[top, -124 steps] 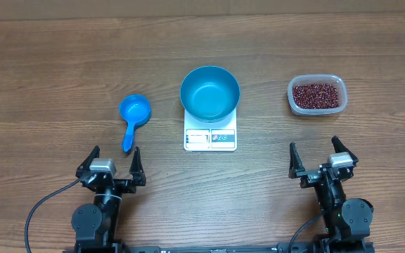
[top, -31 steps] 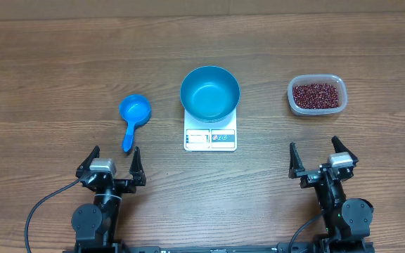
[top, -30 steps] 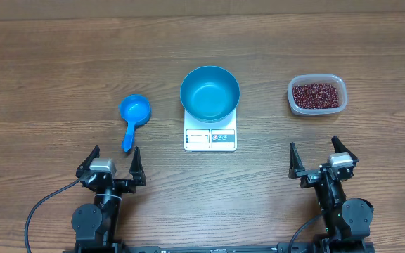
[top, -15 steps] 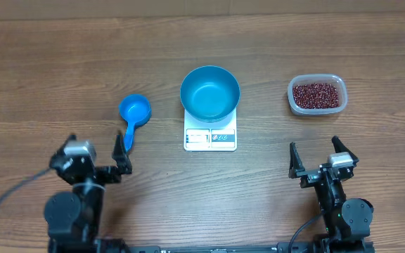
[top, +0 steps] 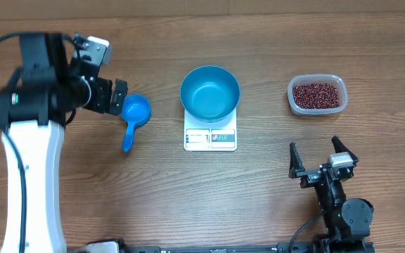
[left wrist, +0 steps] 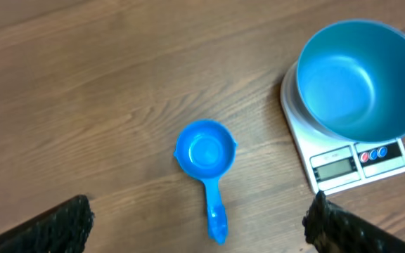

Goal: Scoop item into bowl and weigh 150g on scale
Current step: 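Move the left gripper over the blue scoop and lower onto it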

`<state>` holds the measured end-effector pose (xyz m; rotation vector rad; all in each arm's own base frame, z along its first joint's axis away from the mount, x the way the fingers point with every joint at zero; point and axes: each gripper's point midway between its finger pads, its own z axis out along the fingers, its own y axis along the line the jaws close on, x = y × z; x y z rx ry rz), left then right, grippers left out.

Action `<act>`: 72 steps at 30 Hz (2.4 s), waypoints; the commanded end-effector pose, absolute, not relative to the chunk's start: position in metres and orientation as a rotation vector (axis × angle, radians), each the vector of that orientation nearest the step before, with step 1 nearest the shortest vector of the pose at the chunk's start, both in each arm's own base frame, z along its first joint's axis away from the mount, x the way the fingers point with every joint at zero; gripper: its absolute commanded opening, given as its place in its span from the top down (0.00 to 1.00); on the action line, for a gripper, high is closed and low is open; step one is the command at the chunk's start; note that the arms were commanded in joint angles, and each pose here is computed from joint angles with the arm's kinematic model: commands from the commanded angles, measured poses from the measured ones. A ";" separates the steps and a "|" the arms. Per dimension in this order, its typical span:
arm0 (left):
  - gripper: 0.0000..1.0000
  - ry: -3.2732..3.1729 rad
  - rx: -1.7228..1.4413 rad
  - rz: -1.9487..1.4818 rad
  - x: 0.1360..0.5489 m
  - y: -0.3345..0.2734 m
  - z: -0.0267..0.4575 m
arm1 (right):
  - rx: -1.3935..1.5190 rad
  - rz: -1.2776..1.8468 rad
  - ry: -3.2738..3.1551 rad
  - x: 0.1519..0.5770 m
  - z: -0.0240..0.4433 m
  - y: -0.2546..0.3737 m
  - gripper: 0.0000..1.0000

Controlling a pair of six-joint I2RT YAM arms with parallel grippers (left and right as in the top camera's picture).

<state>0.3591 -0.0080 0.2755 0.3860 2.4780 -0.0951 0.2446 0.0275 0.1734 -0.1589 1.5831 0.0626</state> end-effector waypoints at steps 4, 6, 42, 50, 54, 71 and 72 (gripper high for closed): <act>0.00 2.683 0.503 -0.151 0.383 -0.005 0.212 | -0.159 0.056 1.583 0.245 0.171 0.027 0.00; 0.00 2.731 0.504 -0.171 0.388 -0.004 0.194 | -0.159 0.056 1.583 0.245 0.171 0.027 0.00; 0.00 2.924 0.506 -0.149 0.443 0.011 0.044 | -0.159 0.056 1.583 0.245 0.171 0.027 0.00; 0.01 2.952 0.508 -0.159 0.444 0.012 0.022 | -0.159 0.056 1.583 0.245 0.171 0.027 0.00; 0.00 2.959 0.509 -0.162 0.445 0.011 0.017 | -0.159 0.056 1.583 0.245 0.171 0.027 0.00; 0.01 2.942 0.508 -0.156 0.449 0.011 0.017 | -0.159 0.056 1.583 0.245 0.171 0.027 0.00; 0.00 2.942 0.508 -0.156 0.449 0.011 0.017 | -0.159 0.056 1.583 0.245 0.171 0.027 0.00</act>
